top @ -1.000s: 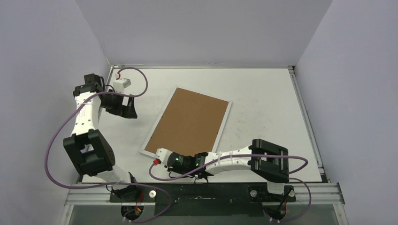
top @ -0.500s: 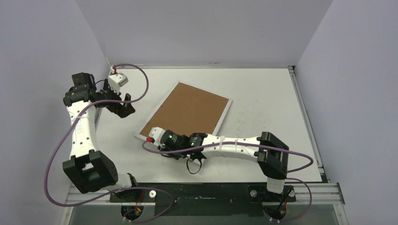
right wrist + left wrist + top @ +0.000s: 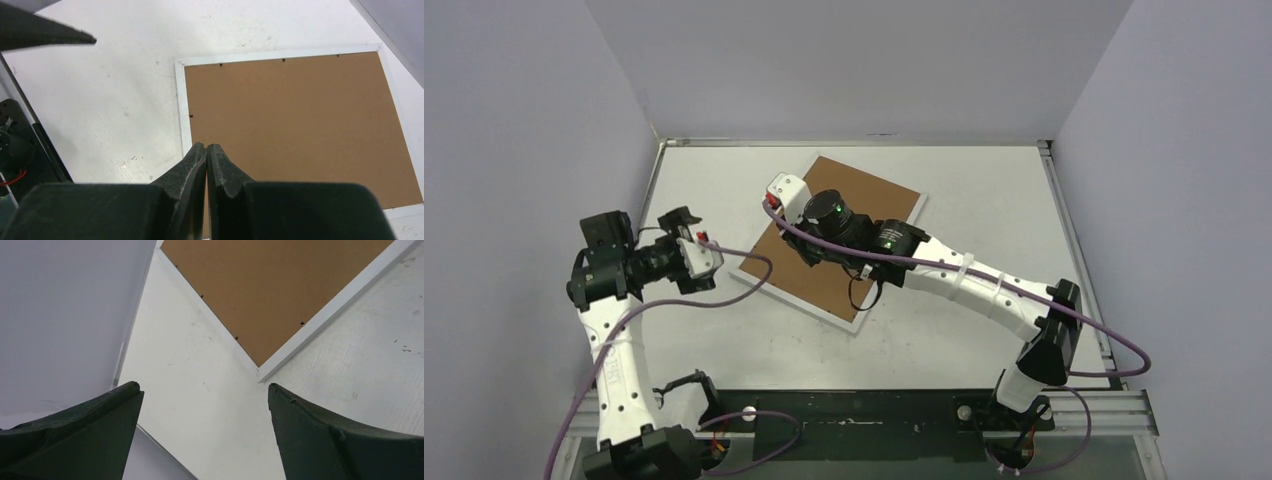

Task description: Put the photo into the frame

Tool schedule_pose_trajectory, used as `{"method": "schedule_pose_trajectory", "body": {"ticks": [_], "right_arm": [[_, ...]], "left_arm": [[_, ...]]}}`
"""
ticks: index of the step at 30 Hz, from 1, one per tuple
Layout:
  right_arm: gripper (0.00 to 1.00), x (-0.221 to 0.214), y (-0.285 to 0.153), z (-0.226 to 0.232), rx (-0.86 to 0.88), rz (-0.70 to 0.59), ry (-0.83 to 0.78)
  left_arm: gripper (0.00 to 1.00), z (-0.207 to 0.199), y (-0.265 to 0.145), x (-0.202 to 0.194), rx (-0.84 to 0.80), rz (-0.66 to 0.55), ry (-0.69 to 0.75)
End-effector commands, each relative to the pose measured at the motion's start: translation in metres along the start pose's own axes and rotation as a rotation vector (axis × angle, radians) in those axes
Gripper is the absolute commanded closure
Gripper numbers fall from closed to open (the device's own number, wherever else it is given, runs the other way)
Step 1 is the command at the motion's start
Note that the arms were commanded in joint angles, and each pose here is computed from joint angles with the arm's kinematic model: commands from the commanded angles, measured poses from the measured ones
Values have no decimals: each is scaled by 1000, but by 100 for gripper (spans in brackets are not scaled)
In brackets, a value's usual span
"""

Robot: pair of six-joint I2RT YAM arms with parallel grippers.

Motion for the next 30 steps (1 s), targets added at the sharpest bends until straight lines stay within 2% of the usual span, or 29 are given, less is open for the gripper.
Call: {"method": "schedule_pose_trajectory", "body": {"ticks": [1,3,5,7,9,12,14,16,19,22,24,25,30], "right_arm": [[95,23,-21,-10,1,-53,20],[94,16,-26,-26,-26,-53,39],[75,-1,-27,-48,-101,-38,92],[60,-20,-28,-75,-146,0,214],[49,-41,-38,-111,-229,-6,336],[32,-66,-49,-163,-367,-40,445],[30,-79,-55,-206,-503,-44,463],[29,-77,-58,-257,-535,-105,549],[29,-66,-52,-334,-511,-220,672],[29,-69,-21,-402,-531,-170,716],[30,-72,6,-430,-520,-139,745],[30,-63,18,-440,-506,-162,745],[30,-85,73,-475,-491,-132,768]], "left_arm": [[4,-11,13,12,19,-69,306],[4,-7,16,5,63,-58,239],[4,-7,23,-11,78,-36,211],[4,0,34,-24,119,-22,101],[4,-11,55,-31,43,-5,18],[4,-24,84,-48,-69,87,-64],[4,-20,98,-51,-79,82,-199],[4,-22,107,-52,-148,69,-279],[4,-65,113,-63,-332,98,-259],[4,-87,116,-75,-333,139,-152],[4,-89,121,-79,-274,166,-72],[4,-90,124,-83,-258,183,-63],[4,-100,138,-107,-286,310,-175]]}}
Point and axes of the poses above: each gripper's point midway between its finger pads, its own y axis out along the fingers, its own z axis along the line the jaws close on, x = y × z, the point moved 1 cm from there along -y, back along the fingers, and after that the axes turned 13 degrees about y, right-handed, at the moved point
